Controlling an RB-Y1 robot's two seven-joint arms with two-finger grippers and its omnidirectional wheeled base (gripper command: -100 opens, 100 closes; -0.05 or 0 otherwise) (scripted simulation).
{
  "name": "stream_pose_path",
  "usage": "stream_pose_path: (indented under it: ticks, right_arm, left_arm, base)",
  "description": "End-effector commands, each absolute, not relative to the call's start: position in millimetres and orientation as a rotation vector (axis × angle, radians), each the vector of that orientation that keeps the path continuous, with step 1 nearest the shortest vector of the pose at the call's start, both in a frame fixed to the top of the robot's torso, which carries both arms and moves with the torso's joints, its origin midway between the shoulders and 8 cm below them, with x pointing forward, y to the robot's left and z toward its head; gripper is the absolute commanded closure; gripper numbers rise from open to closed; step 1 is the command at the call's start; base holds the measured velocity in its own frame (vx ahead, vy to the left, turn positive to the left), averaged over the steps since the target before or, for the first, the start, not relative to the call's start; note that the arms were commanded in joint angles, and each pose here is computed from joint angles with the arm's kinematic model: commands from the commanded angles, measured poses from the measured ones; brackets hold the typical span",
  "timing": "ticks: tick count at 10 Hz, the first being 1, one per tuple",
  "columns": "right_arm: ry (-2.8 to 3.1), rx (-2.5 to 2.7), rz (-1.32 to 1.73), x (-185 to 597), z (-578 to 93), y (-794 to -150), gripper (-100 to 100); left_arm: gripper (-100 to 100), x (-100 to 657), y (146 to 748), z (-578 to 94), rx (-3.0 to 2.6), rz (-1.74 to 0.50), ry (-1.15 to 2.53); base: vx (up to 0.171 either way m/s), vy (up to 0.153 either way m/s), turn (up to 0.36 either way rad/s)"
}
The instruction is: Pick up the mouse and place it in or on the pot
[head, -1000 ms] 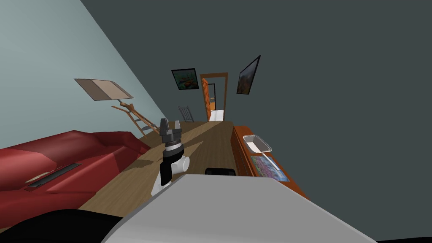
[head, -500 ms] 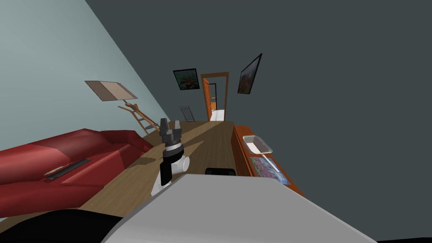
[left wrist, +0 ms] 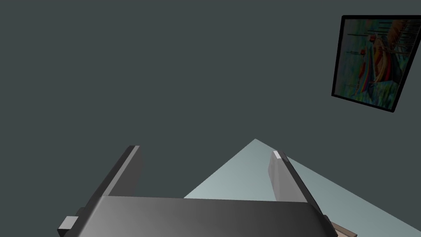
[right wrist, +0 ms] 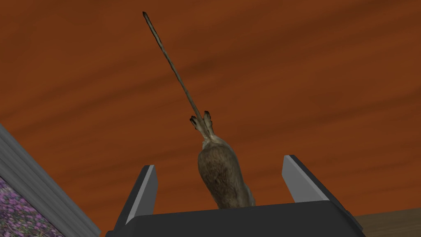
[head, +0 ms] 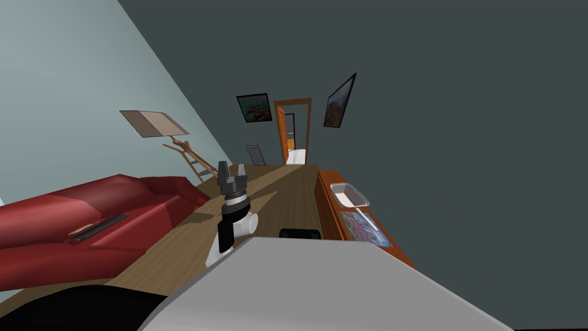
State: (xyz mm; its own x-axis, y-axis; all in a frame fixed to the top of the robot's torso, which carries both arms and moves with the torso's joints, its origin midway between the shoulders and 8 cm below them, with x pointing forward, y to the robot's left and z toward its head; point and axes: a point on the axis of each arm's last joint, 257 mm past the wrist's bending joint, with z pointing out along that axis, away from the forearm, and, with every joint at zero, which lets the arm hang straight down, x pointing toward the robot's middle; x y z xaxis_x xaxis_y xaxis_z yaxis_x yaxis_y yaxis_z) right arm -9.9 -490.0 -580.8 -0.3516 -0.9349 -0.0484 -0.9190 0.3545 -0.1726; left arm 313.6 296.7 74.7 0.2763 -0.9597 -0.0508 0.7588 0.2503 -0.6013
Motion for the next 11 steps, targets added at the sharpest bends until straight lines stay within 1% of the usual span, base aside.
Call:
stream_pose_path:
  ticks: [1,11]
  right_arm:
    - [2.475,-1.685,-0.172,-7,-584,-490,-100]
    - [2.480,-1.690,-0.192,29,-593,-505,-100]
  left_arm:
    - [0,314,297,75,-0.520,-1.226,0.457]
    - [0,314,297,75,-0.520,-1.226,0.457]
  base:
    - [-0.029,0.007,0.005]
    - [-0.034,0.008,0.003]
